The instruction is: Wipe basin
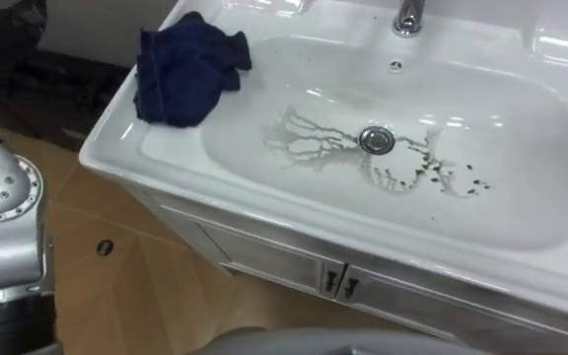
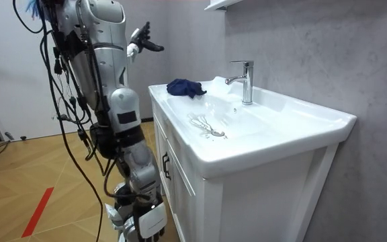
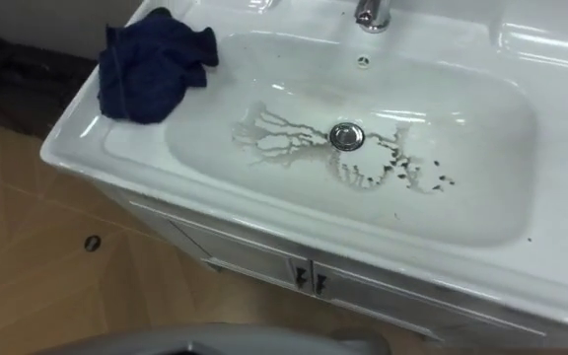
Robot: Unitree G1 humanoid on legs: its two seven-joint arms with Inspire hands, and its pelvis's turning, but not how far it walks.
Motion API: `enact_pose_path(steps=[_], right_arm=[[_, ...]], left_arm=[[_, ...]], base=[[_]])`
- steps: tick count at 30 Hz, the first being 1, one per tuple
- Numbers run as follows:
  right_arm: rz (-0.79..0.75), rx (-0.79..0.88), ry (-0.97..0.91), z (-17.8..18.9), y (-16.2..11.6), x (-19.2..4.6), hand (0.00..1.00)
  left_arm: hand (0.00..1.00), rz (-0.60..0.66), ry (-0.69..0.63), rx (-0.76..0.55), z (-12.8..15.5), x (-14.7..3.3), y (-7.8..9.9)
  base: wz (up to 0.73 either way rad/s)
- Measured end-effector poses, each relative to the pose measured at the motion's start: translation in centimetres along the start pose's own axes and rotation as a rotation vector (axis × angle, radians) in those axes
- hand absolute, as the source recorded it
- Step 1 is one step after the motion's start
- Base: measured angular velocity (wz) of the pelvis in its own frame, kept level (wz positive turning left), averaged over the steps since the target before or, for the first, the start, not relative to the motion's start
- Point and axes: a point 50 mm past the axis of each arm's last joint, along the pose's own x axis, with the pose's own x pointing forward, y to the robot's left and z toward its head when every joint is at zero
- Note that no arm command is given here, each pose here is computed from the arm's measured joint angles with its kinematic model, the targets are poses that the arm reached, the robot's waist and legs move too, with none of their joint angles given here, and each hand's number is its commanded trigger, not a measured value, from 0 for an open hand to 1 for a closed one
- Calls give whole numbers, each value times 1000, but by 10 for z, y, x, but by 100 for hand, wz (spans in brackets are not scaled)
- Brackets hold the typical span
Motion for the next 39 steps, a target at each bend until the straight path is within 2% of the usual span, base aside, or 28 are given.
enact_pose_path(steps=[2, 7, 14, 21, 26, 35, 39], right_arm=[[-1, 15, -5, 0, 0, 0, 0], [-15, 46, -11, 1, -3, -1, 0], [-38, 136, 49, -10, -2, 0, 0], [-45, 153, 74, -12, 0, 0, 0], [-52, 150, 94, -13, 0, 0, 0], [-53, 154, 110, -9, -2, -1, 0], [-59, 150, 99, -6, -2, -1, 0]], left_arm=[[0, -39, 23, 7, -6, 2, -10], [0, -90, 134, 88, -34, 3, -18], [0, -184, 310, 149, -69, -10, -31], [0, -235, 391, 174, -83, -14, -39], [0, -334, 591, 242, -119, -33, -44], [0, -368, 628, 258, -125, -35, -45], [0, -400, 603, 313, -124, -35, -46]], base=[[-16], [-19], [-8], [-8], [-7], [-7], [1]])
